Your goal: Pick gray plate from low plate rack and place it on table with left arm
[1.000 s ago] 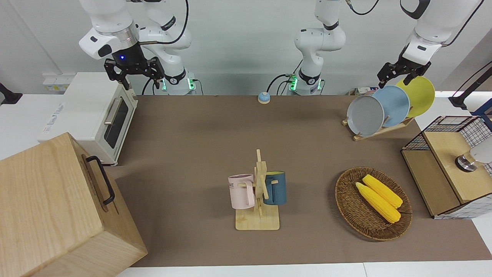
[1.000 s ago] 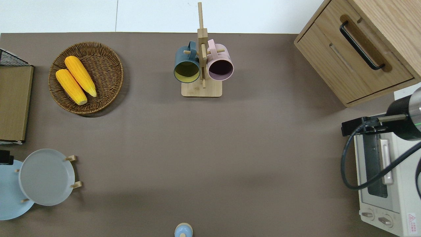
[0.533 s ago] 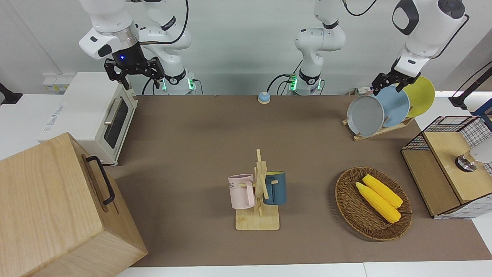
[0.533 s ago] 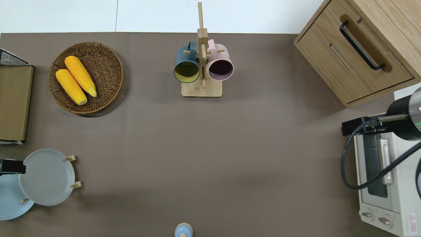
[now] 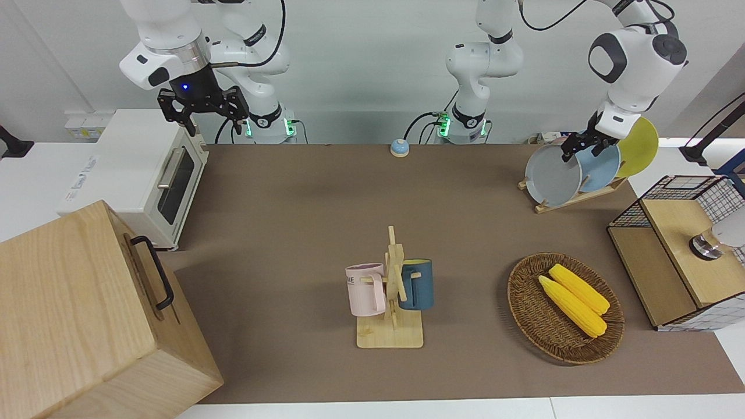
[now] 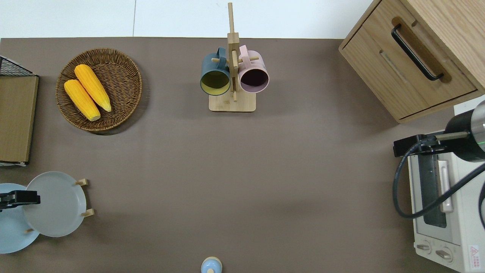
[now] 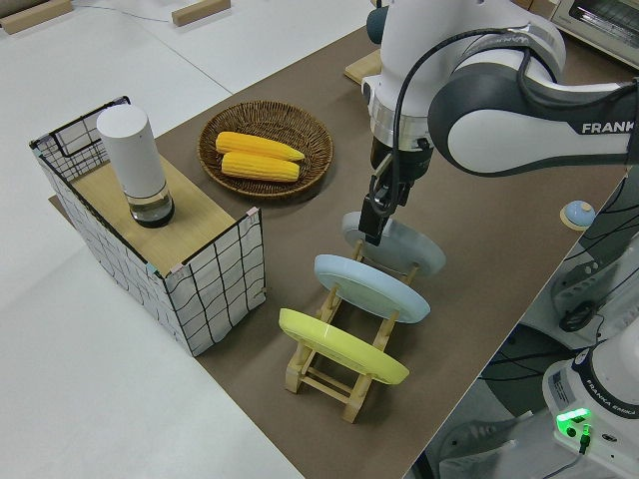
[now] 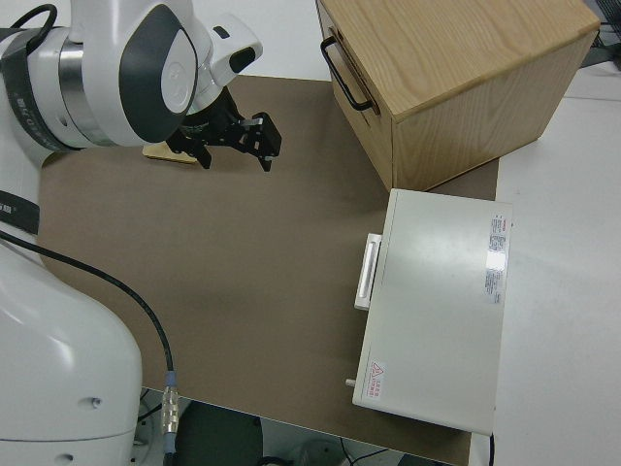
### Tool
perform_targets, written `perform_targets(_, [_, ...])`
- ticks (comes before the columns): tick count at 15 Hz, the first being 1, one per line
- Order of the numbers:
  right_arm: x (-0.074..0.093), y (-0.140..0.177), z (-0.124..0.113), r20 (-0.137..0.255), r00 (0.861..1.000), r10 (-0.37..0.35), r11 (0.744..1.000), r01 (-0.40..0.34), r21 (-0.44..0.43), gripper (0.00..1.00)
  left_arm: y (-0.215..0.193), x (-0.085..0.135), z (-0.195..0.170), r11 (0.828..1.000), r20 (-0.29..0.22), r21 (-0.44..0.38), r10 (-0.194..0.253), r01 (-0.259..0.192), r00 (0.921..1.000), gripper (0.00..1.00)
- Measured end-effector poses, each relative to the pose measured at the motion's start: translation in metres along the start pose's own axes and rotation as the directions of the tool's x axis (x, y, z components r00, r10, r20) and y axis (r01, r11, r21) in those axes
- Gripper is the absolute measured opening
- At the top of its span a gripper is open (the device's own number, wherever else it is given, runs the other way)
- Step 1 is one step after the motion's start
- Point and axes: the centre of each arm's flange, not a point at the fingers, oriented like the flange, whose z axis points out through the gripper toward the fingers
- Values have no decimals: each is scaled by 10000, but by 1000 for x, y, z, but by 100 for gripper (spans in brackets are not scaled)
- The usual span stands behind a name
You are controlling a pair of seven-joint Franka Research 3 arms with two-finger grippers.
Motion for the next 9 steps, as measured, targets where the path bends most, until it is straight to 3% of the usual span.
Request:
perform_targets(6, [0,0,0,0,10000,0,10000,0,0,99,5,-6,27,9999,240,-52,89,-88,9997,96])
perform_targets(9, [0,0,0,0,10000,0,10000,0,0,99,7,-6,29,9999,283,-97,108,-106,9995,61])
